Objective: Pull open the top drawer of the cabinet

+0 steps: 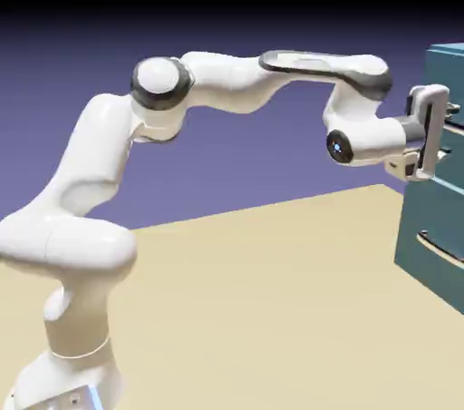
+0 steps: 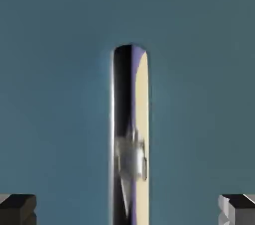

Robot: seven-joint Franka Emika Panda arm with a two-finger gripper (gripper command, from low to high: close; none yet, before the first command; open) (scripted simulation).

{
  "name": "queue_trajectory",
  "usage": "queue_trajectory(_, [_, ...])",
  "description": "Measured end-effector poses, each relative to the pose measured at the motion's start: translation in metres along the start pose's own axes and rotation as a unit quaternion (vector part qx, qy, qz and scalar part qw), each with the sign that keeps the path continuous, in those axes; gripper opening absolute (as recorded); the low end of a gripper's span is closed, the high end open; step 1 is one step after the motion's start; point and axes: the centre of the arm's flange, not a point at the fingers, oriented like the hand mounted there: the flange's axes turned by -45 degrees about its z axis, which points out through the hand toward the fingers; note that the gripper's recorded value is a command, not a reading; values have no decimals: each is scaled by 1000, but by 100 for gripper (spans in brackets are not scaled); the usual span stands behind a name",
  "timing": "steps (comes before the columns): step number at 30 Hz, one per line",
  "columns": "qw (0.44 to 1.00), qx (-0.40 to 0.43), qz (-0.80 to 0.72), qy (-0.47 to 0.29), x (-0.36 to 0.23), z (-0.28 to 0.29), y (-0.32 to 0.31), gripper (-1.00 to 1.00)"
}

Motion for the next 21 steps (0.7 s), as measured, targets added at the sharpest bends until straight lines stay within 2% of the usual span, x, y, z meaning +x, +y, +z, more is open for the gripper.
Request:
queue_trajectory(3, [1000,-1,2,0,1,19,2,0])
queue_trajectory(4, [1000,-1,2,0,1,22,3,-100])
queue_trajectory(9, [1000,-1,2,0,1,4,3,-100])
queue_trajectory(21, [1000,-1,2,0,1,-90,3,-100])
